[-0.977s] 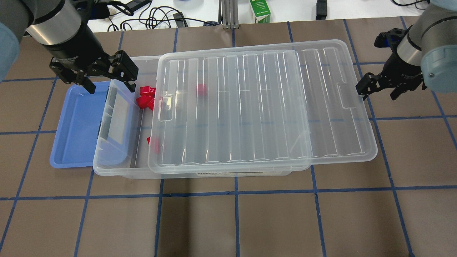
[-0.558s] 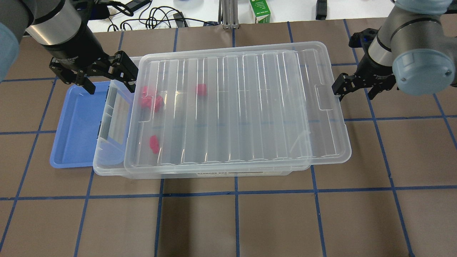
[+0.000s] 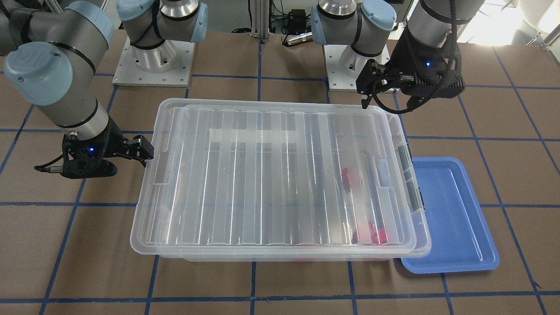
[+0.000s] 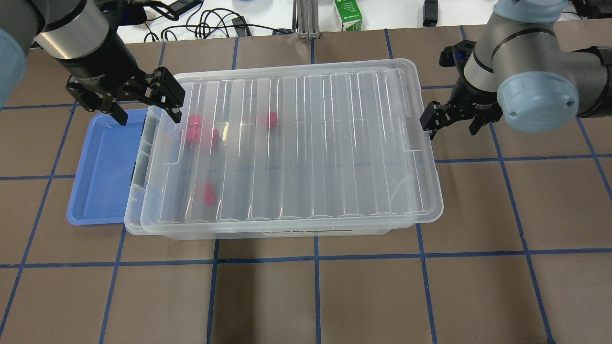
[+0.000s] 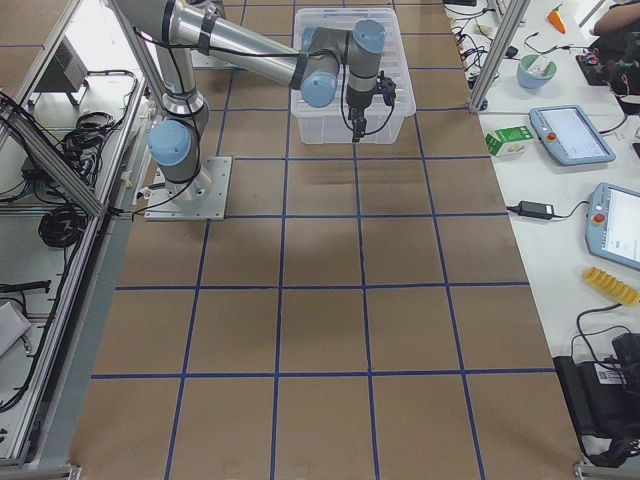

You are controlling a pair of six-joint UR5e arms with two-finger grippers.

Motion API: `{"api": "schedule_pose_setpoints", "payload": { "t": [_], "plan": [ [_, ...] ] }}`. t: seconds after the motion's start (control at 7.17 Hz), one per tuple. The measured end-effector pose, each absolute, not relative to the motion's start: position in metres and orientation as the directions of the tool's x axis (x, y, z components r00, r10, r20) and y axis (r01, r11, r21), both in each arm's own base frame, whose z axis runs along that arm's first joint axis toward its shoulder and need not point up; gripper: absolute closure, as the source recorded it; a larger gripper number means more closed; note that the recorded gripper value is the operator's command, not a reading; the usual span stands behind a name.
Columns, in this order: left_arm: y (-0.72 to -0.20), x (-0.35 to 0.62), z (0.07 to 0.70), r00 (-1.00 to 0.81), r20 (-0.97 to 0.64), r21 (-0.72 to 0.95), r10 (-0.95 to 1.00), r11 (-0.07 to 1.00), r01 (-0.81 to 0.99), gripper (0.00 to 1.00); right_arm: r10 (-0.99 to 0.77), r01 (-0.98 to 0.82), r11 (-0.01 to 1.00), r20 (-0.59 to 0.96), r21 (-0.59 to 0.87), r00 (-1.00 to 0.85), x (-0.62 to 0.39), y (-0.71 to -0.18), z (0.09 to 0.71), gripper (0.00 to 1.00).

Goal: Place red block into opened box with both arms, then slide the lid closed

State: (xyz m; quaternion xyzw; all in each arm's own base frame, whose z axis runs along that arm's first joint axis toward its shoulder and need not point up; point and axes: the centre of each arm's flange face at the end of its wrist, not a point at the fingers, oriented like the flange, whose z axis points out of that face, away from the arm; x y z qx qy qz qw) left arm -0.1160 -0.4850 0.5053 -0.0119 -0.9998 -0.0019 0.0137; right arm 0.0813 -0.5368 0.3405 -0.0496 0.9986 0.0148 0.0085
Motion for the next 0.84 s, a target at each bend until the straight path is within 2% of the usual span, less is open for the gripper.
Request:
{"api": "schedule_pose_setpoints", "payload": {
  "t": [0.42, 0.84],
  "plan": [
    [-0.484, -0.116, 0.507, -0.999, 0.027, -0.001, 0.023, 1.000, 0.023, 0.00, -0.109, -0.109, 0.994, -0.015, -0.020, -0.994, 0.086, -0.544, 0.368, 0.00],
    [-0.482, -0.115, 0.511, -0.999, 0.026, -0.009, 0.024, 1.000, 0.023, 0.00, -0.132, -0.130, 0.988, -0.007, -0.086, -0.991, 0.136, -0.523, 0.488, 0.00]
  ]
}}
